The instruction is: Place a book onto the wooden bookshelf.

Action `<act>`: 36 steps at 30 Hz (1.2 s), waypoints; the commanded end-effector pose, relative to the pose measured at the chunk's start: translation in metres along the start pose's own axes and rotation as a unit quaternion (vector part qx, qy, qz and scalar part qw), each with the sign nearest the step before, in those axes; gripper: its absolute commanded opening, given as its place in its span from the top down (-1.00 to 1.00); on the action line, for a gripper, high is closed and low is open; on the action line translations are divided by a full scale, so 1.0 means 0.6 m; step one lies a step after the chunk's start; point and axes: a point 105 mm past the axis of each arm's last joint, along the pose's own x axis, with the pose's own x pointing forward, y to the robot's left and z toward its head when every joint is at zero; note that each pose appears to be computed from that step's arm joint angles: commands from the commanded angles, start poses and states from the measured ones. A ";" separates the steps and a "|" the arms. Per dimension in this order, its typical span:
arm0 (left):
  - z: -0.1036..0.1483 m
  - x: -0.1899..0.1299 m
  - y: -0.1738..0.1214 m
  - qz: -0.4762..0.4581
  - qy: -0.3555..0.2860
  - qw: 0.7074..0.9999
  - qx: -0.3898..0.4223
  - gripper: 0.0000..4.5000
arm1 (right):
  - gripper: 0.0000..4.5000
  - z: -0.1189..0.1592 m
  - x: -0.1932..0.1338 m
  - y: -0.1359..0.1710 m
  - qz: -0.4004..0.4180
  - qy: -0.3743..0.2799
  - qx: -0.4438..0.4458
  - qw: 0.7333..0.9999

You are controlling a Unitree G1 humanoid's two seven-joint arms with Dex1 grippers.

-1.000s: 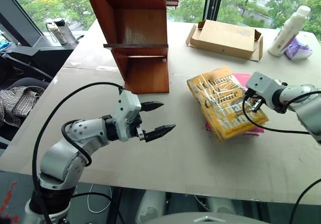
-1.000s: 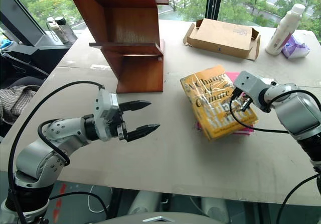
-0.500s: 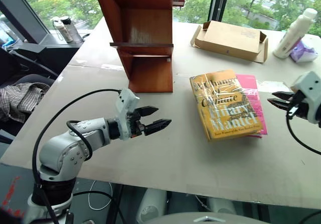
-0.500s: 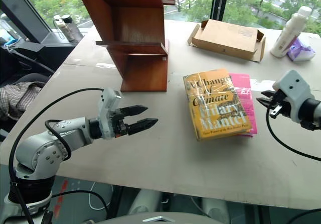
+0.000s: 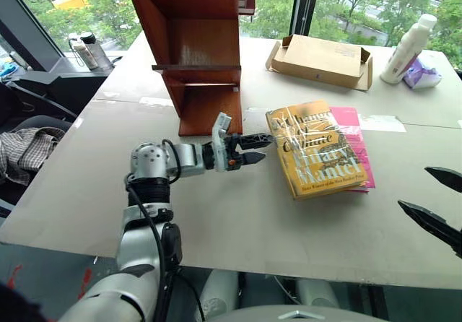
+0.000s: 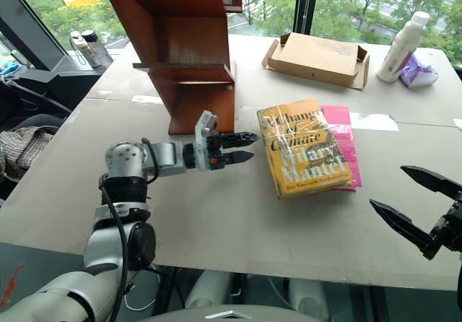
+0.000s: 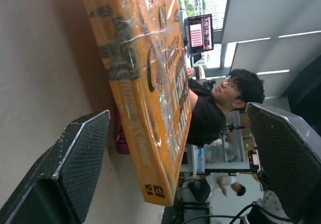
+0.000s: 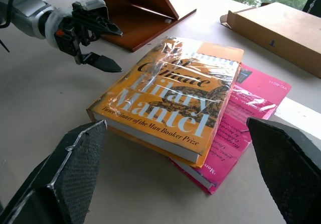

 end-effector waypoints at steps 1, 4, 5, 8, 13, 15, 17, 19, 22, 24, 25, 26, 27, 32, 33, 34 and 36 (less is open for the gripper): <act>0.011 0.021 -0.007 -0.012 -0.008 1.000 0.006 -1.00 | -0.99 0.019 -0.002 0.011 -0.018 -0.017 -0.021 0.999; 0.009 0.050 0.003 -0.010 -0.010 1.000 0.011 -1.00 | -0.99 0.018 -0.002 0.019 -0.027 -0.018 -0.017 0.999; 0.010 0.062 0.001 -0.019 -0.015 1.000 0.008 -1.00 | -0.99 0.020 -0.001 0.022 -0.029 -0.020 -0.016 0.999; 0.006 0.093 0.002 -0.029 -0.016 0.999 0.010 -1.00 | -0.99 0.020 -0.001 0.027 -0.035 -0.017 -0.015 0.999; 0.000 0.125 0.004 -0.060 -0.025 0.998 0.006 -0.77 | -1.00 0.021 0.000 0.036 -0.038 -0.011 -0.015 0.999; -0.007 0.129 0.002 -0.071 -0.012 0.997 0.002 -0.51 | -1.00 0.022 0.001 0.042 -0.036 -0.008 -0.016 0.999; -0.009 0.129 -0.003 -0.082 -0.006 0.997 0.002 -0.12 | -1.00 0.023 0.000 0.043 -0.035 -0.005 -0.014 0.999; -0.003 0.122 -0.006 -0.086 -0.008 0.996 0.004 0.30 | -1.00 0.021 0.000 0.042 -0.035 -0.003 -0.012 0.999; 0.012 0.100 -0.026 -0.104 -0.008 0.995 0.006 0.61 | -1.00 0.017 0.003 0.036 -0.036 -0.007 -0.006 0.999; 0.018 0.084 -0.045 -0.117 -0.001 0.993 0.010 0.62 | -1.00 0.017 0.008 0.034 -0.033 -0.014 -0.002 0.999; 0.018 0.076 -0.061 -0.130 0.009 0.991 0.015 0.62 | -1.00 0.019 0.011 0.032 -0.029 -0.023 0.001 0.999; 0.016 0.066 -0.084 -0.147 0.022 0.988 0.031 0.62 | -1.00 0.023 0.013 0.031 -0.023 -0.036 0.005 0.999; 0.015 0.056 -0.109 -0.164 0.031 0.985 0.047 0.62 | -1.00 0.029 0.016 0.031 -0.015 -0.054 0.008 0.998; 0.029 0.013 -0.222 -0.213 0.031 0.965 0.147 0.63 | -1.00 0.069 0.035 0.018 0.003 -0.158 0.022 0.987; 0.038 0.008 -0.245 -0.211 0.018 0.961 0.176 0.63 | -1.00 0.075 0.038 0.012 0.005 -0.175 0.027 0.984; 0.050 0.002 -0.270 -0.205 -0.001 0.956 0.211 0.63 | -1.00 0.081 0.042 0.006 0.009 -0.193 0.032 0.981; 0.062 -0.008 -0.323 -0.189 -0.031 0.938 0.289 0.63 | -1.00 0.091 0.048 -0.006 0.016 -0.224 0.040 0.974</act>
